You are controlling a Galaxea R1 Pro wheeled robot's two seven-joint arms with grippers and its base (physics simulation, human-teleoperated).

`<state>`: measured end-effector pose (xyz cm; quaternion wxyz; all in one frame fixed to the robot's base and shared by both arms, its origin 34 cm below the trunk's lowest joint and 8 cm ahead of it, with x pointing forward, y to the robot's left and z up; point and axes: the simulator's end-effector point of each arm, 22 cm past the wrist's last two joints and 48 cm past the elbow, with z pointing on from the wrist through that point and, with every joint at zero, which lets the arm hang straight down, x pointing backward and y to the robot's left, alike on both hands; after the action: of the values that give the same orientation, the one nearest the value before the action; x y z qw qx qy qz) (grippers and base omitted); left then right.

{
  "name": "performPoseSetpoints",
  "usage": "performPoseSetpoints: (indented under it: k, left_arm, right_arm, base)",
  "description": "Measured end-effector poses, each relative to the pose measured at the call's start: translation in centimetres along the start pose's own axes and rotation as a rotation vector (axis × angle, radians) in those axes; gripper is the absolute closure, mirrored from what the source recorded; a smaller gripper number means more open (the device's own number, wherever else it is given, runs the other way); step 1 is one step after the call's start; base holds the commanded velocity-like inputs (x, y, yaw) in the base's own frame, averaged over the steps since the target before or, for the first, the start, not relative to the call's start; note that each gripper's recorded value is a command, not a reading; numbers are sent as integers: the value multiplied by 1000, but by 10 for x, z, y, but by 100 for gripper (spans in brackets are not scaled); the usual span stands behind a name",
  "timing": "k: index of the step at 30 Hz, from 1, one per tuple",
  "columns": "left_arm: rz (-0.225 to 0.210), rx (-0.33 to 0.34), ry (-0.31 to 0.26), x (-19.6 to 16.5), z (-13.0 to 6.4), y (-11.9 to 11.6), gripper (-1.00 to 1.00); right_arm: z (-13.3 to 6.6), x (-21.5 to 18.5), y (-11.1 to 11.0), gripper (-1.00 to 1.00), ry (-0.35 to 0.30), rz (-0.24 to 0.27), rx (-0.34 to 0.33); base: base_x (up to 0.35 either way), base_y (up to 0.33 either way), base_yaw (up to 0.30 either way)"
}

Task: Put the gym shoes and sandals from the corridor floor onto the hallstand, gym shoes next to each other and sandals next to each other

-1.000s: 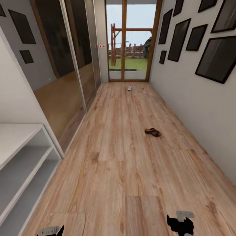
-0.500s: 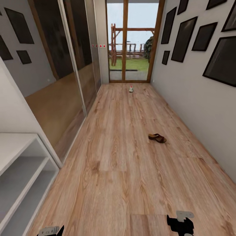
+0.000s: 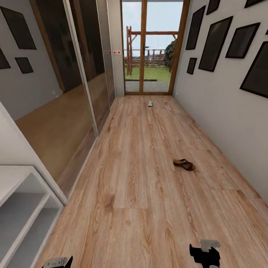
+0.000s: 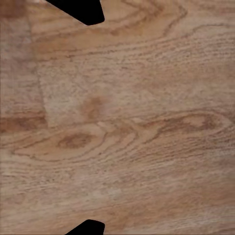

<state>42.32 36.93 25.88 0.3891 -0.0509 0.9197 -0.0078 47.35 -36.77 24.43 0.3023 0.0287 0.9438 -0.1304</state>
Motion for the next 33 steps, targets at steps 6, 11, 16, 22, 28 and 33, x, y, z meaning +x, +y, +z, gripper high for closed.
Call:
performPoseSetpoints:
  k: [6,11,16,22,28,33]
  left_arm:
    - [0,1,0,0,0,0,-100]
    - [0,1,0,0,0,-1,-100]
    - [0,1,0,0,0,-1,-100]
    - [0,2,0,0,0,-1,-100]
    - [0,1,0,0,0,-1,-100]
    - [0,1,0,0,0,-1,-100]
  right_arm:
    - [0,0,0,-100,0,0,0]
    - [0,0,0,-100,0,0,0]
    - [0,0,0,-100,0,0,0]
    - [0,0,-1,-100,0,-2,1]
    - [0,0,-1,-100,0,-2,1]
    - [0,0,-1,-100,0,-2,1]
  base:
    - [339,53,0]
    - [339,14,0]
    - [339,2,0]
    - [339,0,0]
    - [339,0,0]
    - [339,0,0]
